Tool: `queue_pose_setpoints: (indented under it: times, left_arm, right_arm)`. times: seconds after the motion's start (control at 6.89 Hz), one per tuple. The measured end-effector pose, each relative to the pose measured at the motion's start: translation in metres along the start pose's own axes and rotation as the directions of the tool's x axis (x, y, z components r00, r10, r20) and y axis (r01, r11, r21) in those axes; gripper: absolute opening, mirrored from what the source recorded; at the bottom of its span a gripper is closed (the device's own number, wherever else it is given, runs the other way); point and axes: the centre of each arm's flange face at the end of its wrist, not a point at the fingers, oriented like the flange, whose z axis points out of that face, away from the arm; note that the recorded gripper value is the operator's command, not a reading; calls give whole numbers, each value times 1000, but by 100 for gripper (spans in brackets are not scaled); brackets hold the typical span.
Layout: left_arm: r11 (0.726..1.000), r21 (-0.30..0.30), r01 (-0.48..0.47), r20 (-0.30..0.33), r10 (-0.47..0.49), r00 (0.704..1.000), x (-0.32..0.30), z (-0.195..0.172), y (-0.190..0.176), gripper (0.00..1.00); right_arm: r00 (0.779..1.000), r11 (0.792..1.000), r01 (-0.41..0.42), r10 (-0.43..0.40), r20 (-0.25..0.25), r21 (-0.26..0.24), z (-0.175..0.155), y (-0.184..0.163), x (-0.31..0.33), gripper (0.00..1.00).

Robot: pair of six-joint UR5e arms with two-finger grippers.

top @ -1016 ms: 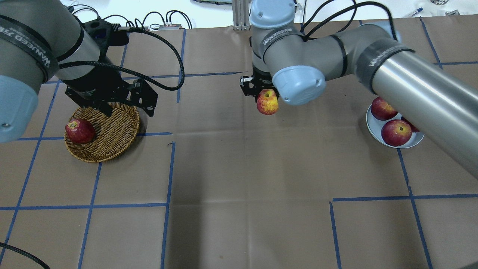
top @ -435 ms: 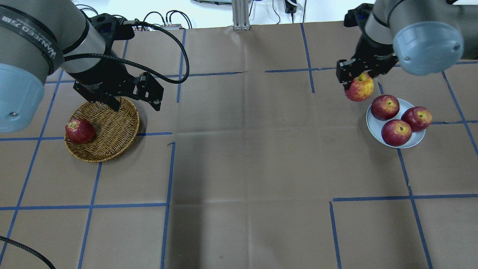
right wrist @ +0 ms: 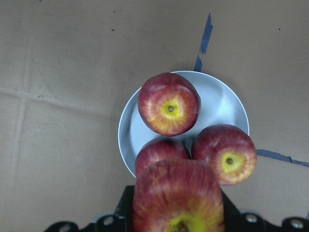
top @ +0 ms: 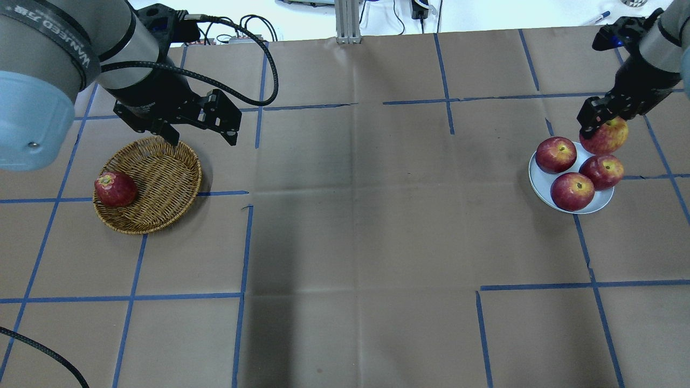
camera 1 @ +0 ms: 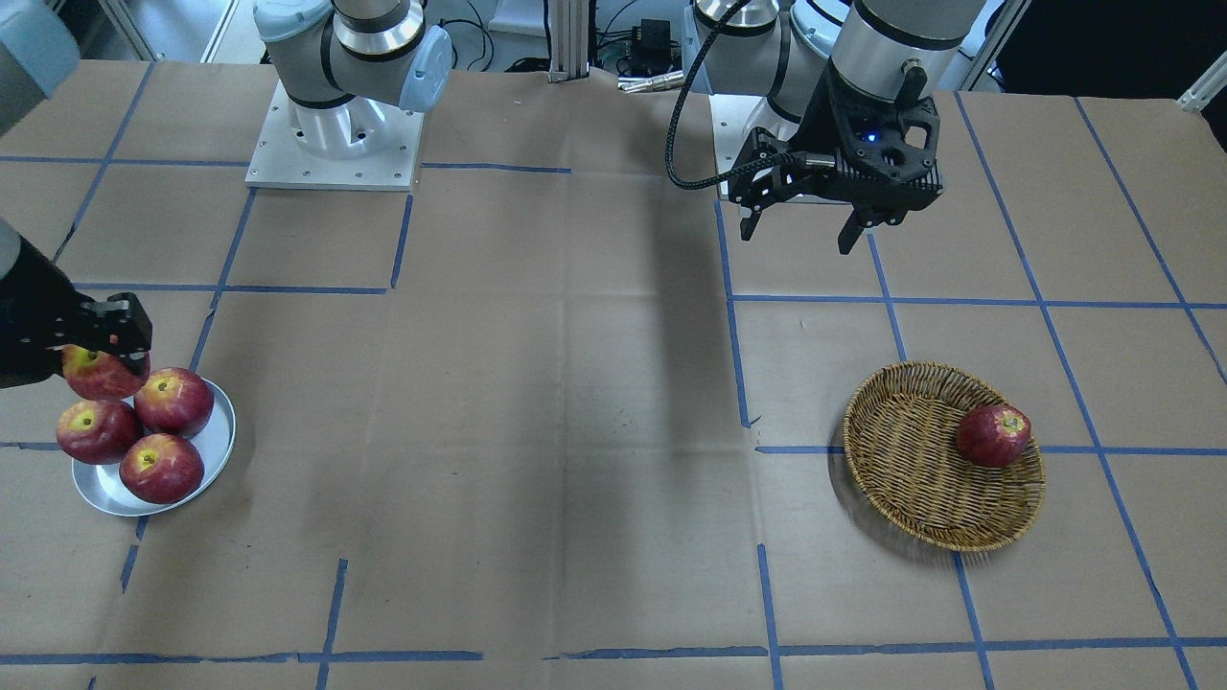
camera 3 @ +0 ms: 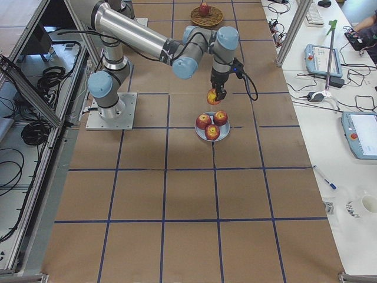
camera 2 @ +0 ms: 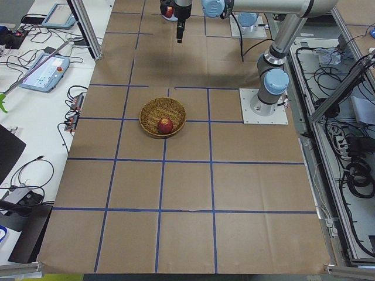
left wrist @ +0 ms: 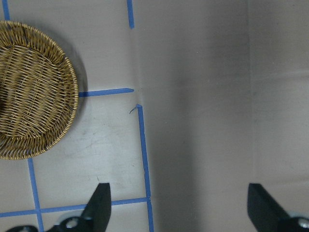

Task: Transfer apple from basket to plate
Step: 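Lower the apple onto the plate beside the red apples and release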

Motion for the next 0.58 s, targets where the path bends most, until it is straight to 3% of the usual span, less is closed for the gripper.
queue_pose_setpoints:
  times: [0.58]
  left_arm:
    - [1000, -14, -20, 9, 20, 1000, 6, 4, 2, 99]
  right_arm:
    - [999, 1000, 26, -26, 24, -2, 62, -1, 20, 49]
